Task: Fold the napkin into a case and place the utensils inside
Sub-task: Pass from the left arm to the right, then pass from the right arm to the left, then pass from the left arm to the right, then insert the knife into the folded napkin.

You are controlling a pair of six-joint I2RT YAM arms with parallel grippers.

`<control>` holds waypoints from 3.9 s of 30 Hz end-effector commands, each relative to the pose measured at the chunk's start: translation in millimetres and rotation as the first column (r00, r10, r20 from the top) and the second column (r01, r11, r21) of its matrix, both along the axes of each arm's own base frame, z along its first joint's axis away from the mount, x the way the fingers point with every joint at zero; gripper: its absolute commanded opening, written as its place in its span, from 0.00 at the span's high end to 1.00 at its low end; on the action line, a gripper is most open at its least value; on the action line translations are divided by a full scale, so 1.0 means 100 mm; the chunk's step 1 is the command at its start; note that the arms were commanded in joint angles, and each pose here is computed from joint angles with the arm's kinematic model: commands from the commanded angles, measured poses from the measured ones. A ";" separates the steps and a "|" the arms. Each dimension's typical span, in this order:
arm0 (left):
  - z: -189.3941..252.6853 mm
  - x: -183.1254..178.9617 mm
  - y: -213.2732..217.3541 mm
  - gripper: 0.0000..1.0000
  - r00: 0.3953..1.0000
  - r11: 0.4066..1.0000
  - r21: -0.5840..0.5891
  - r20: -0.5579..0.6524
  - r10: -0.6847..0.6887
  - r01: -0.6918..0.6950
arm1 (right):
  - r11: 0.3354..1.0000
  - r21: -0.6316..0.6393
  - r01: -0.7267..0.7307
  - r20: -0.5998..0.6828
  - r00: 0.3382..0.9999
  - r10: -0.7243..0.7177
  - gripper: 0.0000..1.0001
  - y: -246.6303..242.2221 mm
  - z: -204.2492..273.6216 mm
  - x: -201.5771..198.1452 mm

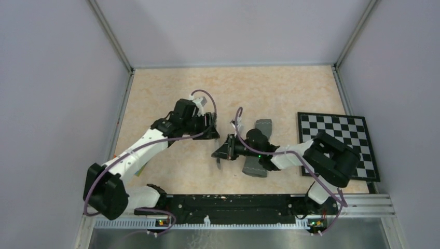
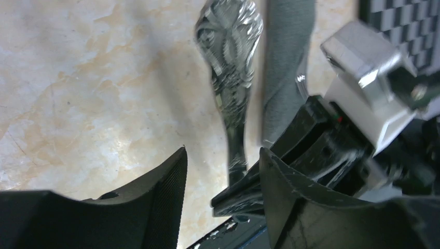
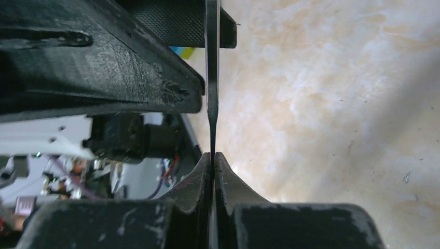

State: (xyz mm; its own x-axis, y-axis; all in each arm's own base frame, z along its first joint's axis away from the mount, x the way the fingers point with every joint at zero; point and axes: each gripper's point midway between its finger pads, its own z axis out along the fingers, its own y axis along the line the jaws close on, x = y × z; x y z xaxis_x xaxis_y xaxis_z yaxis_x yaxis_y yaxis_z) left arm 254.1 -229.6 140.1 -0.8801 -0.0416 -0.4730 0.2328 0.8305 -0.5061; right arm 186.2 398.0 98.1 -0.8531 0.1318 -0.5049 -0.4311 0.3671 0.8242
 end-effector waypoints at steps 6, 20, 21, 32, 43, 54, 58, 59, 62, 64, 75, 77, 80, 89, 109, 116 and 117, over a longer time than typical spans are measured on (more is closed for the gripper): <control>1.17 -0.39 -0.29 0.36 0.920 0.824 -0.493 0.383 -0.084 0.280 | 0.877 0.257 -0.406 0.238 0.906 0.350 1.00 -0.26 1.24 -0.58; 1.48 -0.45 -0.21 1.00 0.868 0.789 -0.532 0.496 -0.004 0.308 | 0.986 -0.166 -0.003 0.189 0.981 0.035 0.54 -0.47 1.00 -0.25; 1.42 -0.42 -0.20 1.00 0.876 0.805 -0.517 0.483 -0.006 0.290 | 0.970 -0.236 0.061 0.196 0.980 -0.014 0.52 -0.53 0.93 -0.20; 1.21 -0.31 -0.13 1.00 0.901 0.864 -0.461 0.433 0.019 0.203 | 0.821 -0.497 0.280 0.357 0.929 -0.101 0.51 -0.48 1.08 -0.03; 1.02 -0.29 -0.11 1.00 0.925 0.876 -0.456 0.378 0.032 0.156 | 0.826 -0.520 0.219 0.346 0.938 -0.031 0.63 -0.18 1.00 -0.10; 0.70 -0.24 -0.15 0.75 0.971 0.897 -0.436 0.238 0.032 0.078 | 0.847 -0.499 0.180 0.265 0.963 -0.049 1.00 -0.22 0.88 -0.18; 0.61 -0.28 -0.18 0.46 0.978 0.880 -0.470 0.205 0.028 0.073 | 0.859 -0.491 0.147 0.150 0.985 -0.083 1.00 -0.59 0.68 -0.23; 0.57 -0.29 -0.20 0.44 0.980 0.873 -0.481 0.196 0.023 0.076 | 0.860 -0.491 0.138 0.120 0.989 -0.090 1.00 -0.70 0.62 -0.27; 0.39 -0.39 -0.35 0.36 0.990 0.843 -0.524 0.122 -0.070 0.124 | 0.877 -0.472 0.092 -0.004 0.994 -0.106 1.00 -1.05 0.42 -0.41; 0.30 -0.46 -0.51 0.38 0.985 0.820 -0.546 0.101 -0.138 0.171 | 0.877 -0.473 0.080 -0.069 0.989 -0.128 1.00 -1.31 0.31 -0.50; -0.16 -0.84 -1.43 0.82 0.941 0.760 -0.581 0.032 -0.338 0.293 | 0.830 -0.558 -0.011 -0.283 0.943 -0.178 1.00 -1.96 -0.10 -0.84; -0.25 -0.86 -1.53 0.86 0.933 0.759 -0.575 0.023 -0.358 0.306 | 0.824 -0.567 -0.022 -0.306 0.934 -0.185 1.00 -1.99 -0.16 -0.84; -0.40 -0.88 -1.61 0.89 0.928 0.768 -0.563 -0.003 -0.372 0.305 | 0.815 -0.577 -0.046 -0.338 0.922 -0.187 1.00 -2.01 -0.22 -0.84; -0.60 -0.94 -1.70 0.93 0.920 0.773 -0.552 -0.029 -0.392 0.312 | 0.779 -0.621 -0.091 -0.382 0.902 -0.199 1.00 -2.06 -0.37 -0.85; -0.93 -1.12 -1.57 0.99 0.928 0.809 -0.528 -0.098 -0.360 0.258 | 0.735 -0.673 -0.082 -0.379 0.892 -0.248 1.00 -1.93 -0.49 -0.45; -0.99 -1.20 -1.59 1.00 0.921 0.799 -0.542 -0.110 -0.373 0.259 | 0.733 -0.681 0.002 -0.327 0.894 -0.307 1.00 -1.91 -0.47 -0.17; -1.00 -1.21 -1.59 1.00 0.920 0.799 -0.543 -0.113 -0.375 0.259 | 0.731 -0.682 0.017 -0.316 0.894 -0.316 1.00 -1.90 -0.47 -0.12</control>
